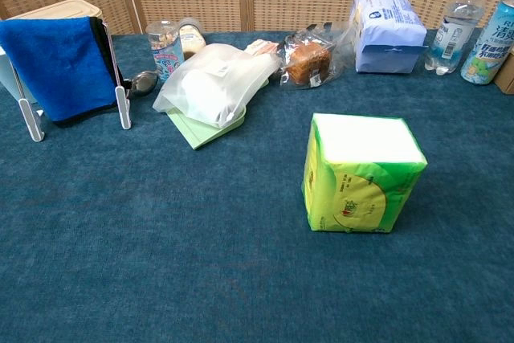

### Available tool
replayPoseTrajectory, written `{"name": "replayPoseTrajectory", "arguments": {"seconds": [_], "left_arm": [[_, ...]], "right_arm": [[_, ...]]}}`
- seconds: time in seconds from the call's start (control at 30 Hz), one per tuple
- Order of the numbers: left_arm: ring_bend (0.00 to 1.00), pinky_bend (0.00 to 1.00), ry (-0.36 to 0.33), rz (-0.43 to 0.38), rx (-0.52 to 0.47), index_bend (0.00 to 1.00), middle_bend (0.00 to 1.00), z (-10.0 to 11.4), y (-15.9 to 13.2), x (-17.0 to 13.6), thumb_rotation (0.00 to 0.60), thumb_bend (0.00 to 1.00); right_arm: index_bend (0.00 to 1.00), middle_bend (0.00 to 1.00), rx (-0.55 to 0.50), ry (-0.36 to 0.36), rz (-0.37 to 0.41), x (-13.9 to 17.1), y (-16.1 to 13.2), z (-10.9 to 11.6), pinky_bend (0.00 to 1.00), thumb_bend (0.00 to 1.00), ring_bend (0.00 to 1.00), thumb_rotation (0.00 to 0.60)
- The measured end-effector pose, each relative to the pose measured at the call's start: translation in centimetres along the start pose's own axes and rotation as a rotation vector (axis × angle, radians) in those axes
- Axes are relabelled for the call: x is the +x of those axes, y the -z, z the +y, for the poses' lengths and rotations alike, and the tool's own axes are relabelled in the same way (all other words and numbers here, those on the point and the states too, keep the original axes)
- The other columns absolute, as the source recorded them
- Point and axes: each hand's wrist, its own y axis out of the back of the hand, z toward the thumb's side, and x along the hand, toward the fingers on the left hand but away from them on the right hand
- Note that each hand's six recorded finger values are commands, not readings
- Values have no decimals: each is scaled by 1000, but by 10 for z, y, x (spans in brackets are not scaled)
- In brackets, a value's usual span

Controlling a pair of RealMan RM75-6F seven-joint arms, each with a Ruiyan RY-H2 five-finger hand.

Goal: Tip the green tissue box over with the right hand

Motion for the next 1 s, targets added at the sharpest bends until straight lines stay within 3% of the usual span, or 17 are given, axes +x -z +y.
{"name": "replayPoseTrajectory", "arguments": {"seconds": [0.37, 0.83, 1.0], "left_arm": [[0, 0, 4, 7, 0, 35, 0, 0, 1, 1, 600, 23], [0, 0, 13, 17, 6, 36, 0, -3, 3, 5, 600, 23], [0, 0, 13, 22, 5, 36, 0, -3, 3, 6, 600, 23]], "right_arm": [[0, 0, -44, -24, 62, -8, -22, 2, 69, 0, 0, 600], [0, 0, -79, -185, 413, -52, -136, 11, 69, 0, 0, 600], [0, 0, -55, -215, 469, -60, -161, 10, 73, 0, 0, 600]]}}
